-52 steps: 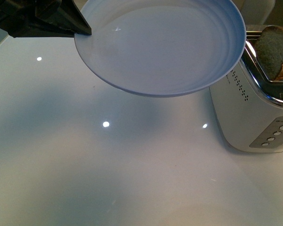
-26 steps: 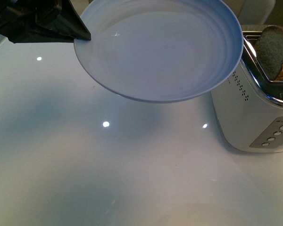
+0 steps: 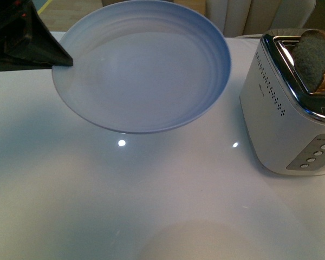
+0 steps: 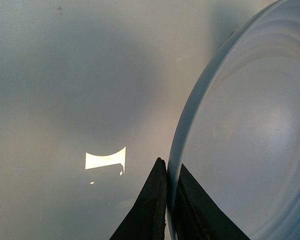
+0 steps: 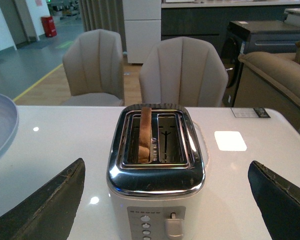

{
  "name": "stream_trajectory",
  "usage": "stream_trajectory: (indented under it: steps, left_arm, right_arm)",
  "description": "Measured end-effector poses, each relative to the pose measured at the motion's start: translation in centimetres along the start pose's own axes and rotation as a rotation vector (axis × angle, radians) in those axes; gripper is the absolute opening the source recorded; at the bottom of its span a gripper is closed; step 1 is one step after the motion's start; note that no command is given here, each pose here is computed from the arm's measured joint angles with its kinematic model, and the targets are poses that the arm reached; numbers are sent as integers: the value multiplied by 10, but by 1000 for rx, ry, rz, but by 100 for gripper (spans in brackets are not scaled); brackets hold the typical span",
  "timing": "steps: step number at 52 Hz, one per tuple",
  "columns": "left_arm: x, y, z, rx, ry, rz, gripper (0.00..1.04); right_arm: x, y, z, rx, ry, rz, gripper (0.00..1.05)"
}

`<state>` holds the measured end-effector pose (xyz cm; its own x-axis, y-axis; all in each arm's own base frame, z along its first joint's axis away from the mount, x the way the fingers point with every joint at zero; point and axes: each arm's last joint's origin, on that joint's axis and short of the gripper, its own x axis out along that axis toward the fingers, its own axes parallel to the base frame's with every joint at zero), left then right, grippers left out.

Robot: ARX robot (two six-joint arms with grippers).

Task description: Left arm holds plate, right arm toasts bread

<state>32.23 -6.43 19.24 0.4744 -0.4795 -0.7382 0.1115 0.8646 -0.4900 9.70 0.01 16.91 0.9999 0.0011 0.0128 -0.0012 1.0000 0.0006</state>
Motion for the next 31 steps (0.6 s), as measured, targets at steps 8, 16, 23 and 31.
stream_trajectory:
  steps: [8,16,23,31]
  left_arm:
    - [-4,31,-1,-37,-11,33,3]
    - [-6,57,-4,-69,-10,52,3]
    - [-5,68,-7,-71,-9,37,3]
    - [-2,84,-8,-77,-9,34,3]
  right_arm:
    - [0,0,0,0,0,0,96]
    - [0,0,0,0,0,0,96]
    - [0,0,0,0,0,0,96]
    - [0,0,0,0,-1,0,96]
